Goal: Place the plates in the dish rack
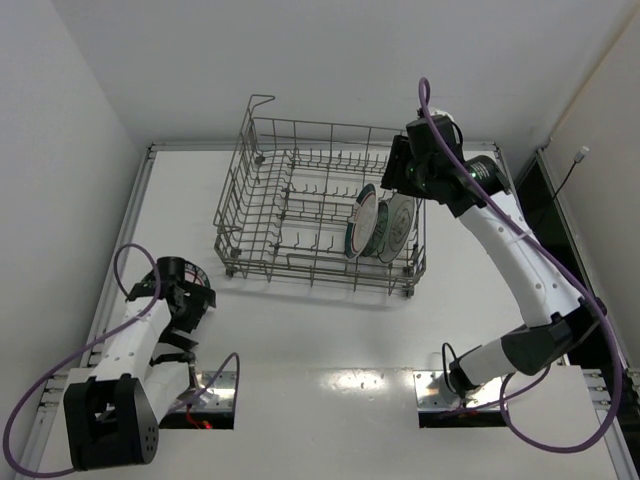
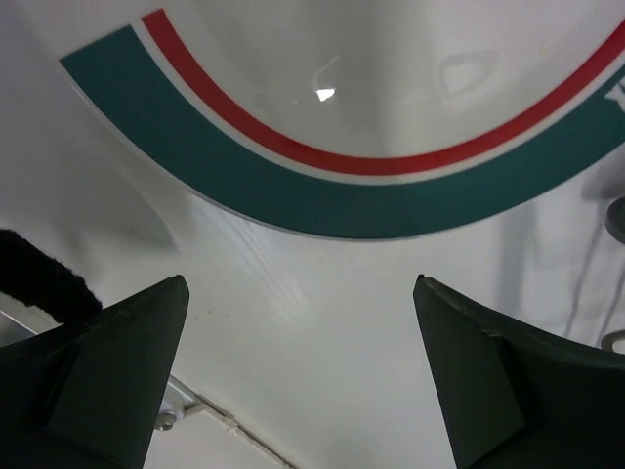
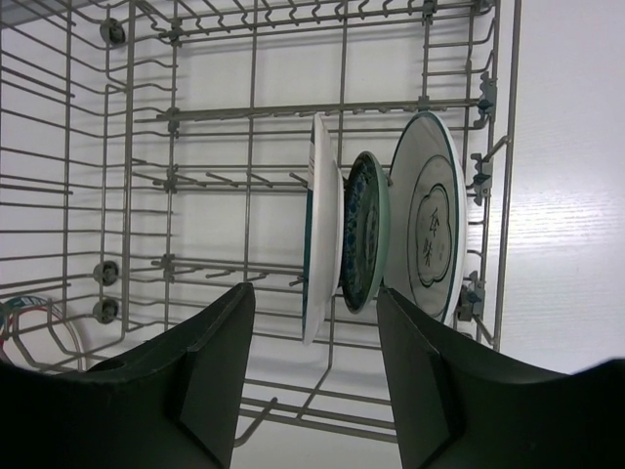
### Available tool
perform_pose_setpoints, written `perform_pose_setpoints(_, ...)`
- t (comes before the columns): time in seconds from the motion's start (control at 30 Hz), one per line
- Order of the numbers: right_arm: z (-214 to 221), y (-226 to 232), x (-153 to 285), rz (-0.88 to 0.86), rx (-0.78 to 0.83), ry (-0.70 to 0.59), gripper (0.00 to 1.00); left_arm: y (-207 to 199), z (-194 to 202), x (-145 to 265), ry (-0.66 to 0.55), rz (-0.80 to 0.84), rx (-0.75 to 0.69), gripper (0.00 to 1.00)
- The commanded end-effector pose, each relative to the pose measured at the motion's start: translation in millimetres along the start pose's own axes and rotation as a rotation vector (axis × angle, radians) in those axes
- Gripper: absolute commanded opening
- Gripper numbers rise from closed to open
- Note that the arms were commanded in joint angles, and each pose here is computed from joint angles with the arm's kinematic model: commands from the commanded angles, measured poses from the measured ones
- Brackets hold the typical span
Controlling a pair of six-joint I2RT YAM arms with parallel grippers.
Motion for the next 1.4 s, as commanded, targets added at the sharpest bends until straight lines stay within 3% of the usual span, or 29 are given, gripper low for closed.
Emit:
perform_pose_setpoints(0.0, -12, 9, 10, -0.077, -0.01, -0.031, 0.49, -6, -16, -4, -0.052, 0.036, 0.059, 1.0)
perform_pose_setpoints(0.27, -14, 10, 11, -0.097, -0.019, -0.036, 0.49, -7, -56, -15, -0.1, 0.037, 0.133, 1.0)
perform_pose_setpoints(0.47, -9, 9, 7, -0.097, -0.007, -0.021, 0.49, -11, -72, -31, -0.072, 0.06, 0.181, 1.0)
perform_pose_setpoints(0.53, -9, 9, 7, -0.097, -0.007, -0.021, 0.48, -11, -76, -35, -0.082, 0.073, 0.183, 0.93)
perform_pose_setpoints(0.73, -7, 13, 5, -0.118, -0.008, -0.014, 0.48, -12, -82, -46, -0.097, 0.138, 0.185, 0.51)
perform_pose_setpoints(0.77, -7, 13, 5, -0.118, -0.008, -0.014, 0.48, -12, -83, -46, -0.09, 0.15, 0.196, 0.38)
perform_pose_setpoints(0.83, -7, 13, 5, -0.118, -0.008, -0.014, 0.48, -13, -86, -48, -0.091, 0.164, 0.185, 0.24)
perform_pose_setpoints(0.87, -7, 13, 5, -0.118, -0.008, -0.014, 0.48, -15, -94, -46, -0.108, 0.17, 0.18, 0.09)
perform_pose_setpoints(0.9, -5, 11, 4, -0.112, -0.006, -0.008, 0.48, -18, -100, -43, -0.12, 0.179, 0.18, 0.02)
perform_pose_setpoints(1.17, -5, 13, 9, -0.147, -0.003, -0.019, 0.47, -40, -162, -4, -0.204, 0.188, 0.225, 0.0)
perform_pose_setpoints(1.37, -2, 22, 9, -0.195, -0.004, 0.0, 0.47, -78, -197, 40, -0.248, 0.353, 0.29, 0.0)
Point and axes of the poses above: each gripper's point midway between its finger pads, its own x axis back along the fingers, its own y axis along the line the jaws close on, z = x × y, the point moved 1 cm from there along x, back along the fingers, and after that the axes turned 13 degrees about -x, right-handed, at the moved point
